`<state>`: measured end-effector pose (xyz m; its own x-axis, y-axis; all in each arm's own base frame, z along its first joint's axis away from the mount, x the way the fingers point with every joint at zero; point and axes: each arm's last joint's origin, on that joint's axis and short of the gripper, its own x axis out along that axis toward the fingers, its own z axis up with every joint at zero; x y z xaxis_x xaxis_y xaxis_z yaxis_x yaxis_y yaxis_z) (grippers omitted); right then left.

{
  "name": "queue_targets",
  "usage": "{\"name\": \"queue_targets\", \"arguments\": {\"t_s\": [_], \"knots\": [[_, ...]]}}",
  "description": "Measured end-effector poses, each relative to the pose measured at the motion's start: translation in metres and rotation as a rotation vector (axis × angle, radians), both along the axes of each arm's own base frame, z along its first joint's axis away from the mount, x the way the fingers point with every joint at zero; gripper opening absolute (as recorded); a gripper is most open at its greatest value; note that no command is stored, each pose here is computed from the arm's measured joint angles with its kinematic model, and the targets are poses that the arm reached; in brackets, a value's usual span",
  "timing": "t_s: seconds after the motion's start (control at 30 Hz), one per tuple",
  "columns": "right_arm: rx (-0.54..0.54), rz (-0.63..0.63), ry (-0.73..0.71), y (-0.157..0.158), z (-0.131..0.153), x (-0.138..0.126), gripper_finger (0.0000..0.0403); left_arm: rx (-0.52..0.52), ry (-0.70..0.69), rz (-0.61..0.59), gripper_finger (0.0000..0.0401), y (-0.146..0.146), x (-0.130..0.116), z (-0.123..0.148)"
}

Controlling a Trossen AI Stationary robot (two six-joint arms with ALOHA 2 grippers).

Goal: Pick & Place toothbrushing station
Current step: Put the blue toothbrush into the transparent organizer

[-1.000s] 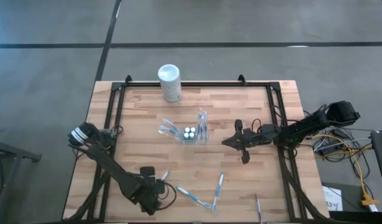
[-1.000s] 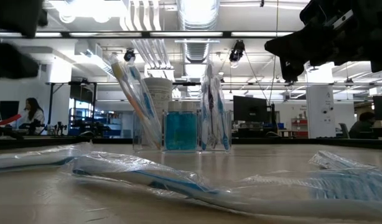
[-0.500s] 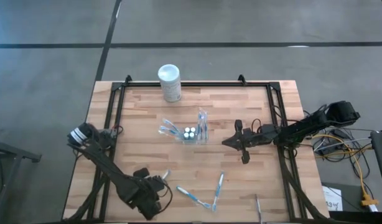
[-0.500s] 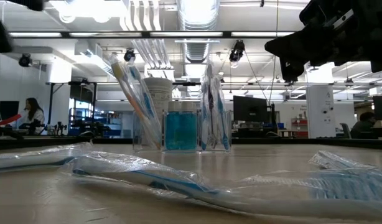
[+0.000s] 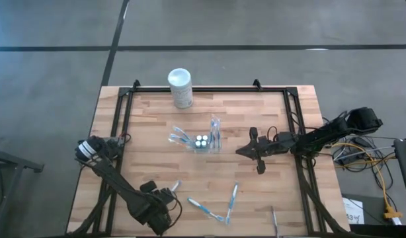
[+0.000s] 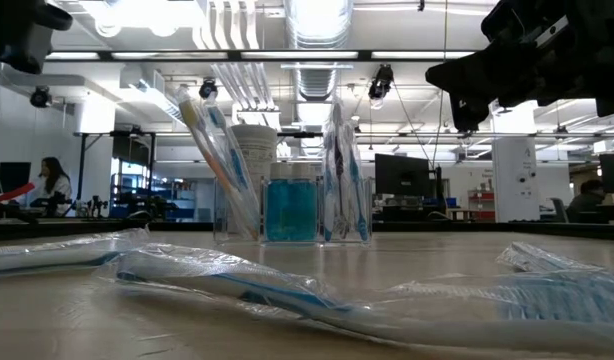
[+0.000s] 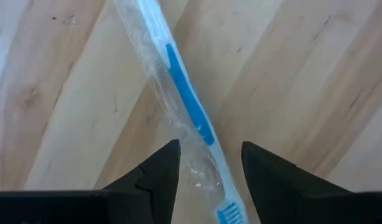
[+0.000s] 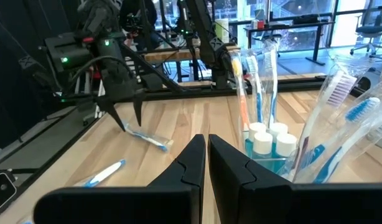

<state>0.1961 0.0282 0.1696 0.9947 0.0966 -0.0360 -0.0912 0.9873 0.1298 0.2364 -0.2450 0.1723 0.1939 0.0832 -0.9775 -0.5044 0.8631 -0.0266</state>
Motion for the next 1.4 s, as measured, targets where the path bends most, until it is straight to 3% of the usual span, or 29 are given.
{"name": "queue_targets", "arguments": {"t_s": [0.37, 0.63, 0.77, 1.0, 1.23, 1.4], "knots": [[-0.007, 0.005, -0.001, 0.0, 0.0, 0.0, 0.0018, -0.052, 0.038, -0.011, 0.0177, 0.001, -0.003, -0.015], [-0.011, 0.006, -0.004, 0.0, 0.0, 0.0, 0.0018, -0.035, 0.044, -0.004, 0.0174, 0.008, -0.01, -0.029], [-0.01, 0.017, -0.011, 0.001, 0.001, 0.0, 0.0018, -0.011, 0.03, -0.023, 0.0137, 0.008, -0.01, -0.03], [-0.009, 0.028, -0.011, 0.003, 0.001, 0.0, 0.0018, 0.013, 0.026, -0.08, 0.0019, 0.007, -0.012, -0.031], [-0.015, 0.027, -0.011, 0.003, 0.001, 0.0, 0.0018, 0.04, 0.044, -0.13, 0.0018, 0.008, -0.014, -0.028], [-0.01, 0.026, -0.008, 0.003, 0.001, 0.0, 0.0018, 0.129, 0.116, -0.168, 0.0005, 0.011, -0.017, -0.015]]}}
